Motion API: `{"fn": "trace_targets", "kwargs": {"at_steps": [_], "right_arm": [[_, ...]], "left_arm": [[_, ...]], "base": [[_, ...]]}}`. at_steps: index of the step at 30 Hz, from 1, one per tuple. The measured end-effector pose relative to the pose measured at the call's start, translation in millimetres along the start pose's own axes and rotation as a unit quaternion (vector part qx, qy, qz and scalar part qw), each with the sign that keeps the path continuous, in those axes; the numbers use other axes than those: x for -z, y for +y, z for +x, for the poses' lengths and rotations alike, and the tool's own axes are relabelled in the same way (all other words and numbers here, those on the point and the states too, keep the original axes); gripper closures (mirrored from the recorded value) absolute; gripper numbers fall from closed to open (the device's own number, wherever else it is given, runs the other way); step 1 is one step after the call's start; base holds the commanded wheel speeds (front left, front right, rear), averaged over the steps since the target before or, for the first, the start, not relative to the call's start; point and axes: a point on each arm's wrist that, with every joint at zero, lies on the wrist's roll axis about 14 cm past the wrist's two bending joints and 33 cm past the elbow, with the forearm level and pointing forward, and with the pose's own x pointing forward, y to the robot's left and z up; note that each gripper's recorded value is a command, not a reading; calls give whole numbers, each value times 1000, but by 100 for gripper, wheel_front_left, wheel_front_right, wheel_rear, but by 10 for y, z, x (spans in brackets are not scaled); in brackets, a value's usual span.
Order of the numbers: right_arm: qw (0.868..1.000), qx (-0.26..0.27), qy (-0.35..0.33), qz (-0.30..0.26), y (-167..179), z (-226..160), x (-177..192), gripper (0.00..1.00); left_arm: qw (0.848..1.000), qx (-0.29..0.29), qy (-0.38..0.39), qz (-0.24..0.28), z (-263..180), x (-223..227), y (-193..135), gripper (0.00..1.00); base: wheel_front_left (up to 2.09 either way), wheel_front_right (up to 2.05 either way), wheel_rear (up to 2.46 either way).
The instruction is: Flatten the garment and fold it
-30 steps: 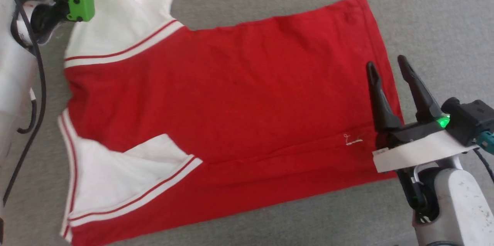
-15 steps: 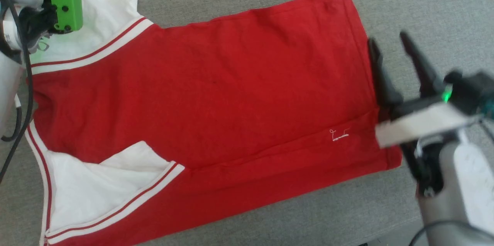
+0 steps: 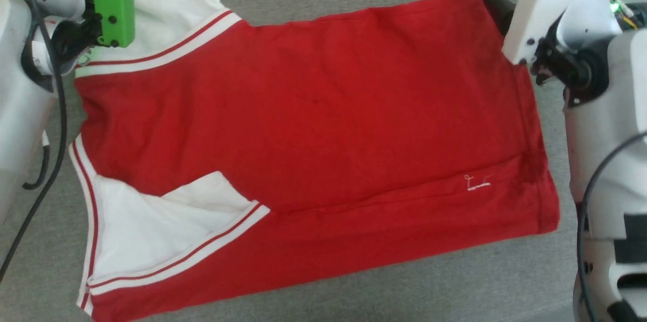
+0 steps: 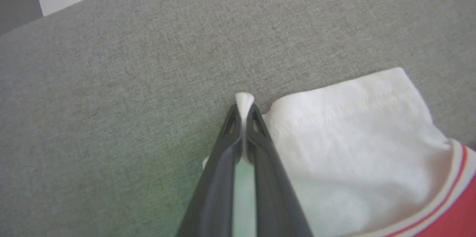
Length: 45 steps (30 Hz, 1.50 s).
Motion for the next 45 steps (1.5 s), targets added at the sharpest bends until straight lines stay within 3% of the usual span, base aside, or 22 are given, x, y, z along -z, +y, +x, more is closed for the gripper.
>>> {"fn": "trace_targets", "kwargs": {"at_steps": [2,4,5,6,10,16,24,31,37,45], "right_arm": [[999,4,43,-4,7,79,86,2],[995,16,90,-26,15,140,139,80],[994,20,99,-35,20,149,128,97],[994,22,103,-41,26,154,121,100],[994,20,93,-55,90,139,67,100],[998,9,5,-64,139,1,-18,100],[987,-16,-148,-53,135,-486,-129,100],[976,-25,-212,-37,58,-950,-4,100],[978,-27,-206,-30,5,-1179,251,100],[990,-29,-133,-37,6,-1226,720,100]], "left_arm": [[1000,2,-4,0,-5,11,10,100],[1000,2,-12,1,-8,13,42,100],[1000,3,-15,1,-9,11,51,100],[1000,3,-19,2,-10,8,52,100],[998,-6,-65,16,-54,-113,93,100],[981,-11,-191,27,-293,-385,61,100],[955,7,-296,17,-818,-182,-220,100],[943,7,-333,-18,-1349,213,-447,100],[949,7,-309,-71,-1642,792,-607,100],[957,-2,-253,-145,-1814,1517,-728,100]], "base": [[0,0,0],[0,0,0],[0,0,0],[0,0,0],[0,0,0],[0,0,0],[0,0,0],[0,0,0],[0,0,0],[0,0,0]]}}
